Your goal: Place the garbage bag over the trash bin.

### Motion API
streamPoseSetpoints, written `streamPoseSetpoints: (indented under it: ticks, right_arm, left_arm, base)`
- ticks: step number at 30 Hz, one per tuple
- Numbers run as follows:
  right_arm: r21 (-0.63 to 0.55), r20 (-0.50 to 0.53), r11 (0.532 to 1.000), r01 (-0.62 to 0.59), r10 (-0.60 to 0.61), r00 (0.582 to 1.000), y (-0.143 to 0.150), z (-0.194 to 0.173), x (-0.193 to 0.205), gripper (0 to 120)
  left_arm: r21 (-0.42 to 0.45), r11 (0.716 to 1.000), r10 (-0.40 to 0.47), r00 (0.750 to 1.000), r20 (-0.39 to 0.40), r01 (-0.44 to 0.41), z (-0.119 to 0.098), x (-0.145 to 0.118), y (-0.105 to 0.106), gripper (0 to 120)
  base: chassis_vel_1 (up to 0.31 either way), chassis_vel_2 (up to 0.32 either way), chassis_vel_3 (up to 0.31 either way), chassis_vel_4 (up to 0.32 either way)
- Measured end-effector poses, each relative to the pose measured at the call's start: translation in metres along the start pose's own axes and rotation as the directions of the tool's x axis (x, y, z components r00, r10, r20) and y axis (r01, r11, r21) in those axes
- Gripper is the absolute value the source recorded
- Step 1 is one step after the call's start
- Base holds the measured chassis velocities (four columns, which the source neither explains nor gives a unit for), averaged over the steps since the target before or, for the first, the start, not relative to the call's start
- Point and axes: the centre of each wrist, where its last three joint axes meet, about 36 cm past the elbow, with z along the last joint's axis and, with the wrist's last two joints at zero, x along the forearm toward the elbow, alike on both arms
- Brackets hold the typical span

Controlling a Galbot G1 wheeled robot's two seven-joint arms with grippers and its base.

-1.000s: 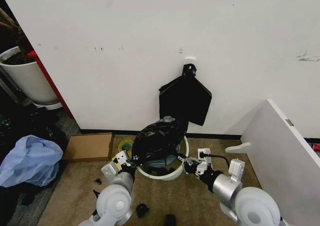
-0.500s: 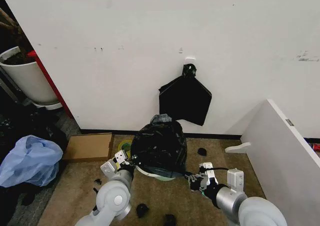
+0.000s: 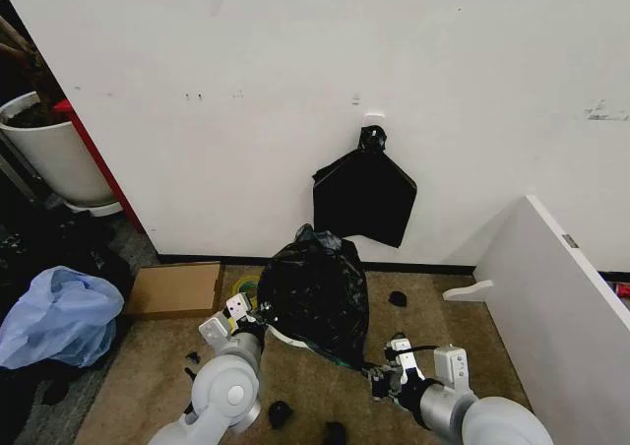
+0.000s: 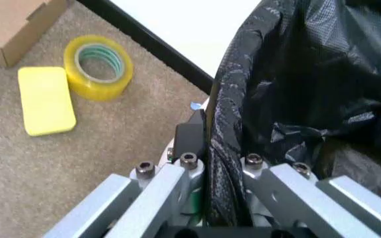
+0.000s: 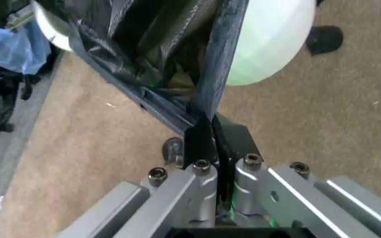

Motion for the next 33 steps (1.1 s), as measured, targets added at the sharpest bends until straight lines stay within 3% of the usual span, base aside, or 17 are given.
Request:
streamPoseSetpoints:
  ticks: [6, 14, 20, 24, 26, 27, 30, 33]
  right_arm:
    - [0.071, 0.066, 0.997, -0.021, 0.016, 0.998, -0.001, 0.0, 0.005, 2]
    - [0.231, 0.245, 0.965, -0.126, 0.068, 0.967, 0.005, 0.01, 0.021, 33]
    - [0.322, 0.404, 0.922, -0.215, 0.071, 0.912, 0.015, 0.01, 0.028, 52]
    - [0.452, 0.566, 0.834, -0.316, 0.006, 0.824, 0.018, -0.004, 0.015, 70]
    - [0.501, 0.594, 0.789, -0.356, -0.015, 0.804, 0.017, -0.005, 0.008, 79]
    - [0.501, 0.594, 0.789, -0.356, -0.015, 0.804, 0.017, -0.005, 0.008, 79]
    - [0.592, 0.617, 0.686, -0.422, -0.05, 0.785, 0.018, 0.002, -0.008, 91]
    - [0.644, 0.595, 0.632, -0.431, -0.059, 0.802, 0.028, 0.012, -0.026, 99]
  left_arm:
    - [-0.029, 1.0, -0.003, 1.0, 0.016, 0.004, 0.002, 0.001, 0.003, 1]
    - [-0.027, 0.998, -0.051, 0.998, 0.043, 0.053, -0.002, -0.007, 0.009, 1]
    - [-0.061, 0.997, -0.051, 0.997, 0.057, 0.054, 0.003, -0.005, 0.006, 1]
    - [-0.134, 0.99, -0.029, 0.997, 0.075, 0.039, 0.014, 0.005, -0.003, 1]
    - [-0.163, 0.986, -0.019, 0.997, 0.08, 0.032, 0.016, 0.007, -0.006, 1]
    - [-0.163, 0.986, -0.019, 0.997, 0.08, 0.032, 0.016, 0.007, -0.006, 1]
    - [-0.22, 0.975, -0.007, 0.994, 0.107, 0.03, 0.02, 0.005, -0.007, 1]
    - [-0.249, 0.968, -0.013, 0.993, 0.12, 0.043, 0.023, 0.006, -0.009, 1]
  base:
    - [0.0, 0.0, 0.0, 0.0]
    - [0.0, 0.0, 0.0, 0.0]
    - [0.0, 0.0, 0.0, 0.0]
    - [0.0, 0.0, 0.0, 0.0]
    - [0.0, 0.0, 0.0, 0.0]
    - [0.0, 0.0, 0.0, 0.0]
    - [0.0, 0.0, 0.0, 0.0]
    - [0.0, 0.0, 0.0, 0.0]
